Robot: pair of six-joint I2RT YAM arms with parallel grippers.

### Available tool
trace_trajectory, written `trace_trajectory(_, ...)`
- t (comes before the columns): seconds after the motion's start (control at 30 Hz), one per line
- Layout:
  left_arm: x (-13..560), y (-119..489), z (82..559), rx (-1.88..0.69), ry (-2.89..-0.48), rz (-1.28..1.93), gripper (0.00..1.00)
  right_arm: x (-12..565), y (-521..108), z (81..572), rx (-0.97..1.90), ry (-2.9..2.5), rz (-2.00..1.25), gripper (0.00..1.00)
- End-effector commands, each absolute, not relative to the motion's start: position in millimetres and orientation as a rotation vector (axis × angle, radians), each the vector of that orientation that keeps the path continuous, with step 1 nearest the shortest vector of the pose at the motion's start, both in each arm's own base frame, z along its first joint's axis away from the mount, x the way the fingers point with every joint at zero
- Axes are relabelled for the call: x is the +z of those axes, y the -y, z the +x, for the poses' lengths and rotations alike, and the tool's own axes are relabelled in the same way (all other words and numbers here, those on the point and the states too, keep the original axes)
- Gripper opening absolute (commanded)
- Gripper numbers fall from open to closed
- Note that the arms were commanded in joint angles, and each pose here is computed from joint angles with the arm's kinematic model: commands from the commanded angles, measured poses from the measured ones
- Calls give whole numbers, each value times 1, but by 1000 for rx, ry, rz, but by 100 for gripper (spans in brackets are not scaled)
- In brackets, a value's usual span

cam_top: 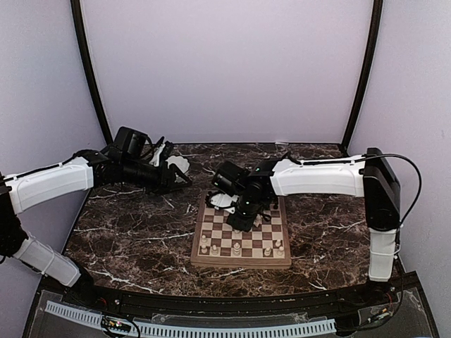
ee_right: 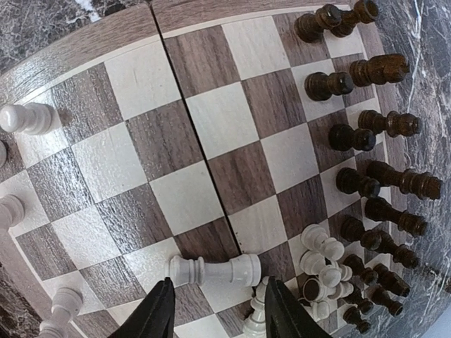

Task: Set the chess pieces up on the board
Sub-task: Move the king to the chessboard.

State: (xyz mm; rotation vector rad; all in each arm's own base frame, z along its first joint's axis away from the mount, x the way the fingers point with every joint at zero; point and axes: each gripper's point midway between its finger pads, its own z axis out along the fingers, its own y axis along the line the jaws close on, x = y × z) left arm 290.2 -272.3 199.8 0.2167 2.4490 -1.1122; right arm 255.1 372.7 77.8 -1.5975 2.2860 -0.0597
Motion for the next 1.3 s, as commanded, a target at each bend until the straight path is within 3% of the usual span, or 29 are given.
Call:
trace_trajectory(0.0, 206, 279, 286, -1199, -2415, 250, 50, 77, -390, 256, 17, -2295, -1574, 45)
trace_trajectory(0.43, 201, 277, 279, -1207, -2425, 255, 50, 71, -403, 276, 323, -2531, -1356, 40)
trace_trajectory(0.67, 199, 277, 279, -1207, -2430, 253, 50, 62, -394, 253, 459, -2653, -1365, 40)
trace_trajectory(1.27, 198, 282, 280, -1235, -2426, 274, 50, 63, -365, 235, 439, -2715, -1354, 43)
